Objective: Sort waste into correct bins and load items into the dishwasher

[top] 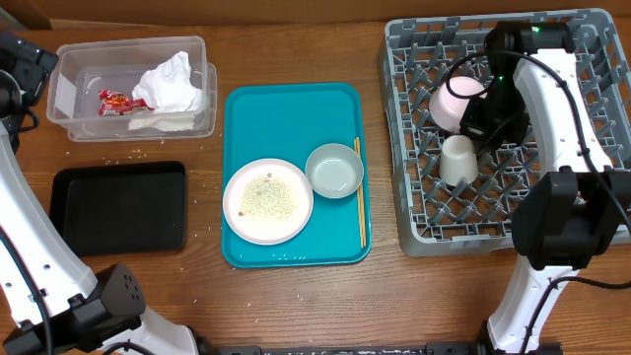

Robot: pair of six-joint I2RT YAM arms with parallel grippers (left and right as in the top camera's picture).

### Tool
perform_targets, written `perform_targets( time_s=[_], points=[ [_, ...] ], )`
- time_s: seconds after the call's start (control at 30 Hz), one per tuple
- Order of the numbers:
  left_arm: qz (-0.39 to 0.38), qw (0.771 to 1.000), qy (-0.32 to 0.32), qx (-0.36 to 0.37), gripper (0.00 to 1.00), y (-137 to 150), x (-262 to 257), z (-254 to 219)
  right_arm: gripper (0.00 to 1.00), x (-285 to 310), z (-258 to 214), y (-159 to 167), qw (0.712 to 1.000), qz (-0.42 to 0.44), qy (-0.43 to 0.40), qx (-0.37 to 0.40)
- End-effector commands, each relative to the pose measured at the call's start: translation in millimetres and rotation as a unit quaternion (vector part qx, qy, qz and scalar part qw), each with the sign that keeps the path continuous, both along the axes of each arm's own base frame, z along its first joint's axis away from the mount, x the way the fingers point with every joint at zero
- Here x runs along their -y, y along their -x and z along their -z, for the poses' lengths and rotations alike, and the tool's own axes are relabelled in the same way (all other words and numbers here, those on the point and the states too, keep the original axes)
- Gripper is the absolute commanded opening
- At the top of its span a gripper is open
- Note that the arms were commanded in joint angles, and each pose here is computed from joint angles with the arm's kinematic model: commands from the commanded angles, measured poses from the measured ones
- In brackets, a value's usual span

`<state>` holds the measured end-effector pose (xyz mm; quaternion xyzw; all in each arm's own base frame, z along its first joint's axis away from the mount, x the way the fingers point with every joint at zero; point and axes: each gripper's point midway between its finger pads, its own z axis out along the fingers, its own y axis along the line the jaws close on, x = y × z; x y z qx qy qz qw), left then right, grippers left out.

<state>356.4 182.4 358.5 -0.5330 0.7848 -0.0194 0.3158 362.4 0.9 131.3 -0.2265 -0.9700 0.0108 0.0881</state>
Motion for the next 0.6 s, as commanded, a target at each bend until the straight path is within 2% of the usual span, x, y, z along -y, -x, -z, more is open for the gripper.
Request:
perform_targets(
  time_s=[0.0,0.1,0.37,0.57],
  points=[
    [0.006,1.0,-0.007,-0.007,1.0,-2,0,2,0.04,-15,-28,-10,0.998,0.002,-0.037,0.05],
    [0.006,1.0,-0.007,-0.007,1.0,-2,0,2,0.04,-35,-42,-19,0.991,-0.036,-0.099,0.085],
    [0.006,1.0,-0.007,-0.007,1.0,-2,0,2,0.04,-39,3,-15,0.993,-0.044,-0.1,0.051],
    [0.006,1.0,-0.007,-0.007,1.0,-2,0,2,0.04,-4,21,4,1.0,-0.014,0.004,0.005]
  ],
)
